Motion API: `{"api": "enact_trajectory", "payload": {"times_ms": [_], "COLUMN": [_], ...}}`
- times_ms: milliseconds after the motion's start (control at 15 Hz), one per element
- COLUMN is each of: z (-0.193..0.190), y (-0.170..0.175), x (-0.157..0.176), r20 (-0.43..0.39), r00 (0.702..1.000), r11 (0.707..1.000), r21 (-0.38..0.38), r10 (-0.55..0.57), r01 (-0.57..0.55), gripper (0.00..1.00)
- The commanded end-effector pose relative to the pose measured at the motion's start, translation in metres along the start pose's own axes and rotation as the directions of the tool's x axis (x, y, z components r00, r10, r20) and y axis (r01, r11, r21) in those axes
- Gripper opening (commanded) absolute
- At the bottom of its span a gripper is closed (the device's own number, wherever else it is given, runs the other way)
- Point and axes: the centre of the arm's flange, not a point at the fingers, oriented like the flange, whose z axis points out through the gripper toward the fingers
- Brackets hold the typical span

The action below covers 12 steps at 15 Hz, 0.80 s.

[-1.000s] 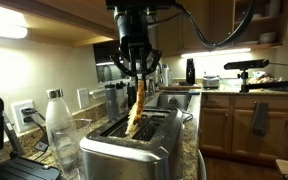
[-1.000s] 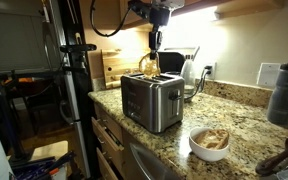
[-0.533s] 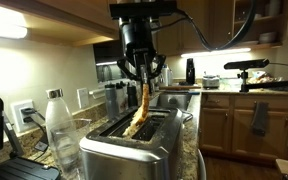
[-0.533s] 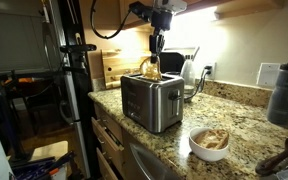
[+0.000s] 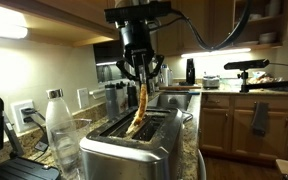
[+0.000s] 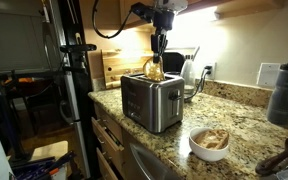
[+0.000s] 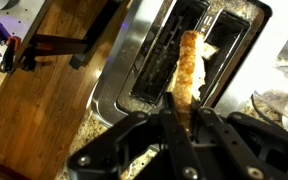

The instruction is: Put the bread in the bowl in different slots of the toaster

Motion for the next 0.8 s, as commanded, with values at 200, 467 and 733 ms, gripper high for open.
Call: {"api": "enact_trajectory", "payload": {"times_ms": [200, 467, 733], "z": [-0.013, -0.008, -0.014], "y": [-0.036, -0.051, -0.059], "x": [0.003, 0.003, 0.001], "r20": [-0.046, -0.057, -0.047], "r00": [0.999, 0.998, 0.998], "r11": [0.999, 0.995, 0.994], "r21": [-0.05, -0.097, -0.091], "r10": [0.016, 0.021, 0.05], "r01": [-0.018, -0.027, -0.054], "gripper": [0.1, 0.1, 0.1]}}
